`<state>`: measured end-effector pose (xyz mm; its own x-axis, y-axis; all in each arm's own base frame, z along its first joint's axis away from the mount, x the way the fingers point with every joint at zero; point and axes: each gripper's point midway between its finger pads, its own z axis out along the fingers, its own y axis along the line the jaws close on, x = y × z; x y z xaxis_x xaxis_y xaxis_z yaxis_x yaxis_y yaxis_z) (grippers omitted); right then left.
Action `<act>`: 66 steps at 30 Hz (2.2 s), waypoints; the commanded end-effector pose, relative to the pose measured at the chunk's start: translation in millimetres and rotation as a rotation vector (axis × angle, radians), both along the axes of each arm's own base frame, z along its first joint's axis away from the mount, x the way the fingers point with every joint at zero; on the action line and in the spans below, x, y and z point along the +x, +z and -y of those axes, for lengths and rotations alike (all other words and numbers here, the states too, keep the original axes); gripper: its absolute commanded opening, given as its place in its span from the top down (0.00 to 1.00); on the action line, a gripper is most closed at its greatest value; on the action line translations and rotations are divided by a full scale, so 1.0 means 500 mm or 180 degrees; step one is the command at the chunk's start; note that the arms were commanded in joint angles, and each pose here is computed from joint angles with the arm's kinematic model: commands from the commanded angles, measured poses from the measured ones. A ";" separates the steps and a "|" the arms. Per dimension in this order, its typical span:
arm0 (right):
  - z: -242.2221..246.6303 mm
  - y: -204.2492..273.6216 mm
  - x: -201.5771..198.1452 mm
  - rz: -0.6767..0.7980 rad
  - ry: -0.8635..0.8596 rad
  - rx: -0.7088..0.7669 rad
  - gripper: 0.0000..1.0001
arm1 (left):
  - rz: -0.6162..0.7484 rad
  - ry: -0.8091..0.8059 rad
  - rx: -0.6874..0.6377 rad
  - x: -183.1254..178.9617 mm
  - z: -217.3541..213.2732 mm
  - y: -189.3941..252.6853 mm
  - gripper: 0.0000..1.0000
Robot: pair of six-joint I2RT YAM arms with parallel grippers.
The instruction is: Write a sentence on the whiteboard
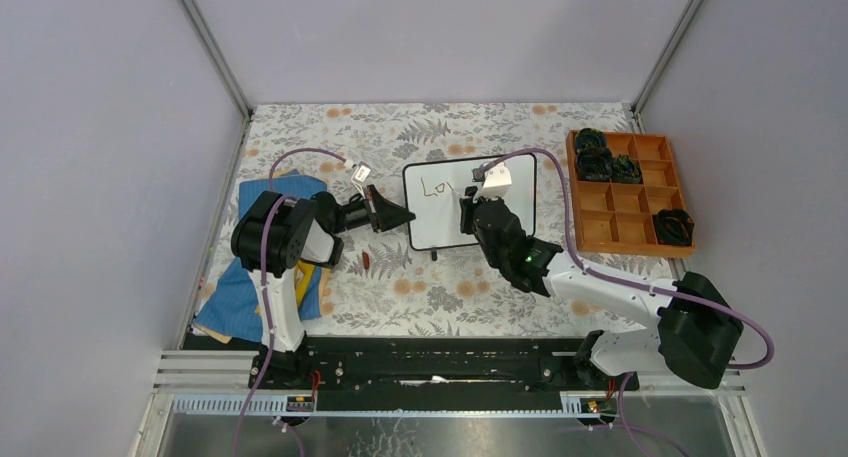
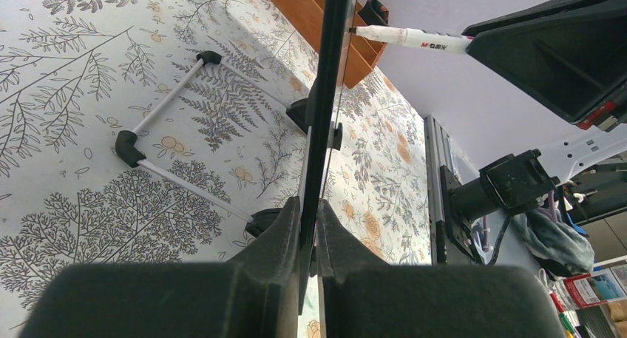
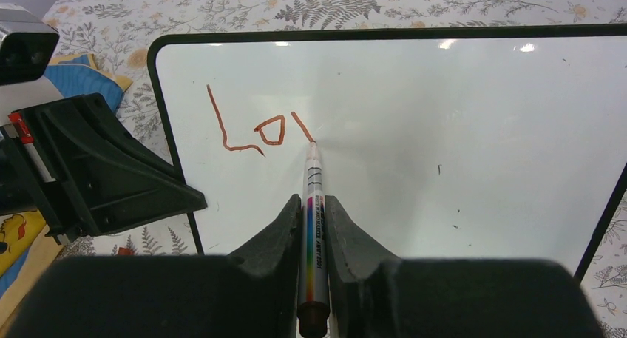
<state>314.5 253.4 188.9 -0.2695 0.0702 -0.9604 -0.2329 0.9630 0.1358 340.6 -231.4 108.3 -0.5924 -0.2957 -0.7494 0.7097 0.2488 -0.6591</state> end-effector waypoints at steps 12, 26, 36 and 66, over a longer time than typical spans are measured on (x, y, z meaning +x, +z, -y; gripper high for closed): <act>0.019 0.067 0.046 0.0178 -0.0223 0.0052 1.00 | 0.0123 -0.0030 -0.0008 -0.007 0.003 0.015 1.00; 0.031 0.090 0.033 0.0234 -0.0148 0.0193 1.00 | 0.0116 -0.0028 -0.0005 -0.007 0.004 0.014 1.00; 0.064 0.101 -0.016 0.0358 -0.0021 0.0450 1.00 | 0.0132 -0.0035 0.0002 -0.008 0.004 0.015 1.00; 0.047 0.079 -0.008 0.0216 -0.0013 0.0619 1.00 | 0.0104 -0.0047 0.0020 -0.010 0.006 0.008 1.00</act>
<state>300.8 228.9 201.1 -0.2553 0.1854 -0.9489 -0.2637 0.9309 0.2528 339.2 -233.3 109.5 -0.5822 -0.2878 -0.7604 0.7218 0.2475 -0.6463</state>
